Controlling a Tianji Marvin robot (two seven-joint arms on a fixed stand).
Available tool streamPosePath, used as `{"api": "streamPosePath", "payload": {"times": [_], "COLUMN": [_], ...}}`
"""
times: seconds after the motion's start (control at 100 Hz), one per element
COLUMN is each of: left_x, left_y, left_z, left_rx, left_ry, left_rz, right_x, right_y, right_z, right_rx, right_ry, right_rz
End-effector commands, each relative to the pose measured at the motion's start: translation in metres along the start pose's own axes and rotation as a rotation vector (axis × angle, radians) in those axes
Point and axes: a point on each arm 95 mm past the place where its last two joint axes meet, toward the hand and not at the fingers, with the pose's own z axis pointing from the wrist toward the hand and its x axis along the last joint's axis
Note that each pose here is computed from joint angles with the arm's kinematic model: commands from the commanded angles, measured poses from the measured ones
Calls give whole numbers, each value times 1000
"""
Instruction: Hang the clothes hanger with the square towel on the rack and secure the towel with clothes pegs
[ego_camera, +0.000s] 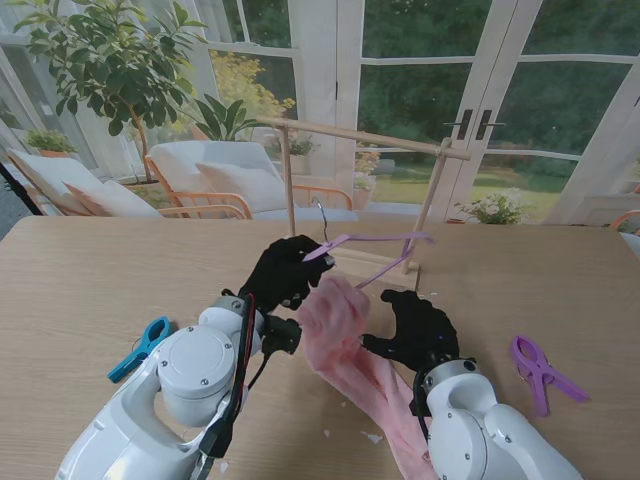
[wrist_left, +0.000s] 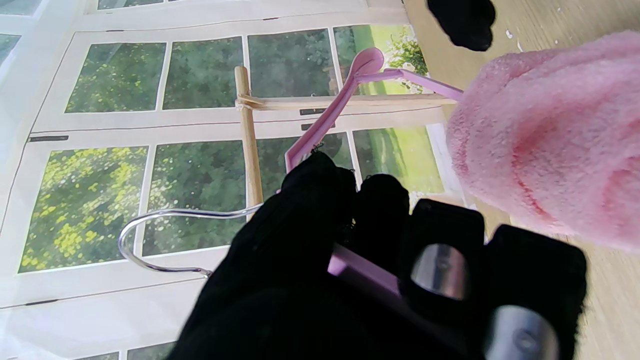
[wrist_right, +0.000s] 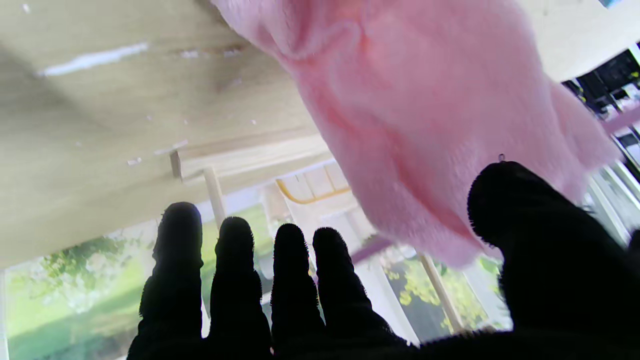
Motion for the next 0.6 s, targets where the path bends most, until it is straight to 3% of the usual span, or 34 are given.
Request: {"api": "streamPosePath", "payload": {"times": [0.0,0.32,0.59], "left_x": [9,10,9], "left_y": [2,0,-2], "left_z": [-2,-2,-2], "left_rx": [-18,-18,-15], "left_ry": [22,18,14], "left_rz": [-10,-27,-41], "right_x": [-1,7,22], "right_y": [-10,-43,-57], "right_z": [5,30,44], "right_rx": [31,79,-21], "right_ry": [-21,-32,-12], "right_rz": [4,3,111]}}
